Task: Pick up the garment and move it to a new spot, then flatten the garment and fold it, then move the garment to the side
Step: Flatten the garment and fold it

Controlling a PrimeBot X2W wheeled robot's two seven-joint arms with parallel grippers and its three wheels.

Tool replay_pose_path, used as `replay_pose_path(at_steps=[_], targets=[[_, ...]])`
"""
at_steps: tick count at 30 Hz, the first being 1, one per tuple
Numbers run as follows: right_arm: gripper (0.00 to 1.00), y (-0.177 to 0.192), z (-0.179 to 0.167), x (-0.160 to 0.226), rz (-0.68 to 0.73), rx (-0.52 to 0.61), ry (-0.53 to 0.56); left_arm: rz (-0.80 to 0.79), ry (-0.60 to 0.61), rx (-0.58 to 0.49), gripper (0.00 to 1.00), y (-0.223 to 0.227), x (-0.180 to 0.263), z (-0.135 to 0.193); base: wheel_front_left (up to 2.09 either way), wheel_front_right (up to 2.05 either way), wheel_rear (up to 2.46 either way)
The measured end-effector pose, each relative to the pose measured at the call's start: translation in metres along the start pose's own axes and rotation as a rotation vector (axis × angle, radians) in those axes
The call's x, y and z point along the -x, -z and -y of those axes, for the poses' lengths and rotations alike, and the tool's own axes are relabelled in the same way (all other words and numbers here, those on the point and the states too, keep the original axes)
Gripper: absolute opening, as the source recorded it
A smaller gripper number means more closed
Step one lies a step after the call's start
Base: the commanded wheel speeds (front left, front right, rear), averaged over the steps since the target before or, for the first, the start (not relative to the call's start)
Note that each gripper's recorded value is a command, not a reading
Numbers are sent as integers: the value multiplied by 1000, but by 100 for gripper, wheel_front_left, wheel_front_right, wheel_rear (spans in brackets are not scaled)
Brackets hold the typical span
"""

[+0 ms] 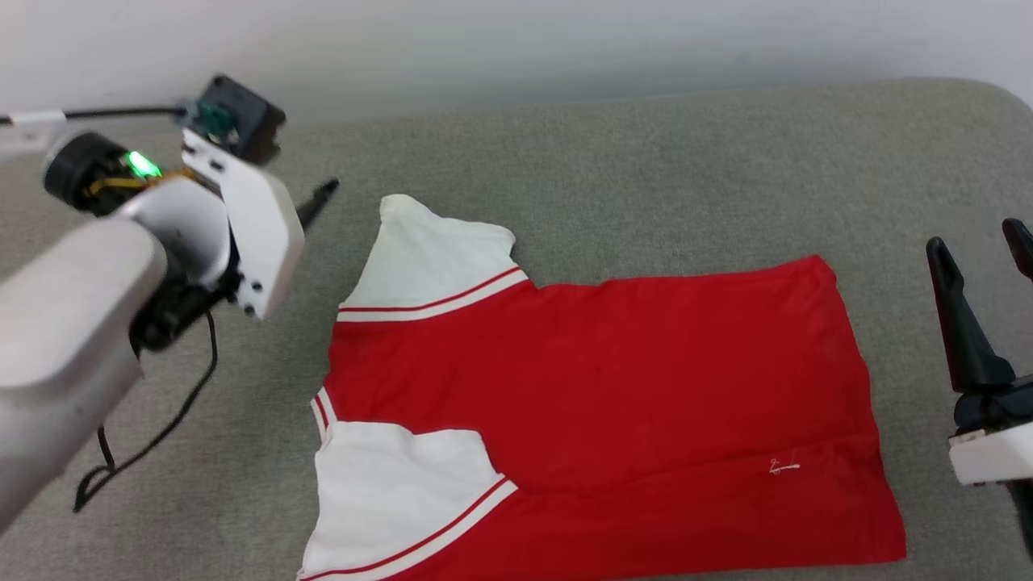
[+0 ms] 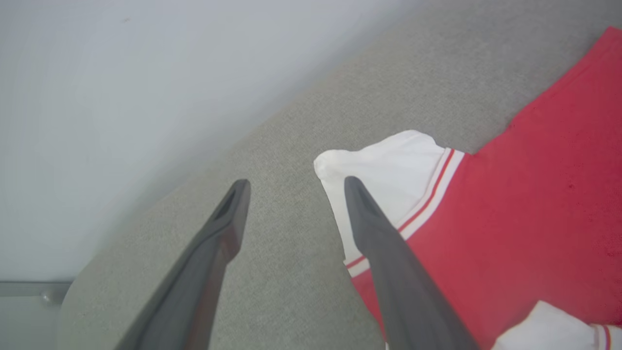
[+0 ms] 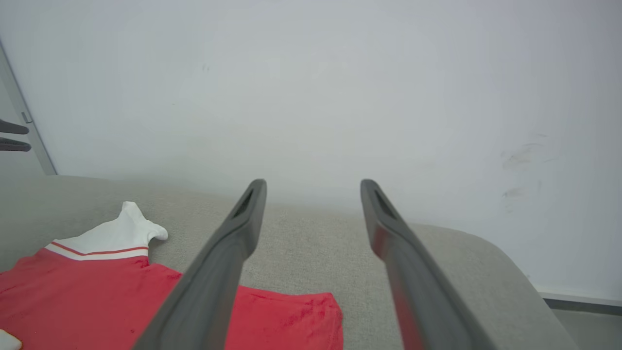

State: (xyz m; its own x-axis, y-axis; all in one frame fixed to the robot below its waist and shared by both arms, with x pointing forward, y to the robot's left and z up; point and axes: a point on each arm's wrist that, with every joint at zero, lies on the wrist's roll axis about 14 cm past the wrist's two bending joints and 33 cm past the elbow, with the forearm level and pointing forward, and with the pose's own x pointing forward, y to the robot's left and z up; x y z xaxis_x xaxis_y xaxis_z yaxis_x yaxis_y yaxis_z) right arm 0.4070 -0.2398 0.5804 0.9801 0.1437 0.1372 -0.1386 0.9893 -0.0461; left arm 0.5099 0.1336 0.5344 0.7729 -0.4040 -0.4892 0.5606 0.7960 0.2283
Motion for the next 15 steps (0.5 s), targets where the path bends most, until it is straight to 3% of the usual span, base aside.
replay_pose_path(at_steps=[7,15], targets=[[100,12,-5,7,47,-45,88,-10,6,33,100,-37,-46,-25,0,0,0],[100,40,-6,9,-12,-66,138,-284,112,40,100,-20,-96,-22,0,0,0]])
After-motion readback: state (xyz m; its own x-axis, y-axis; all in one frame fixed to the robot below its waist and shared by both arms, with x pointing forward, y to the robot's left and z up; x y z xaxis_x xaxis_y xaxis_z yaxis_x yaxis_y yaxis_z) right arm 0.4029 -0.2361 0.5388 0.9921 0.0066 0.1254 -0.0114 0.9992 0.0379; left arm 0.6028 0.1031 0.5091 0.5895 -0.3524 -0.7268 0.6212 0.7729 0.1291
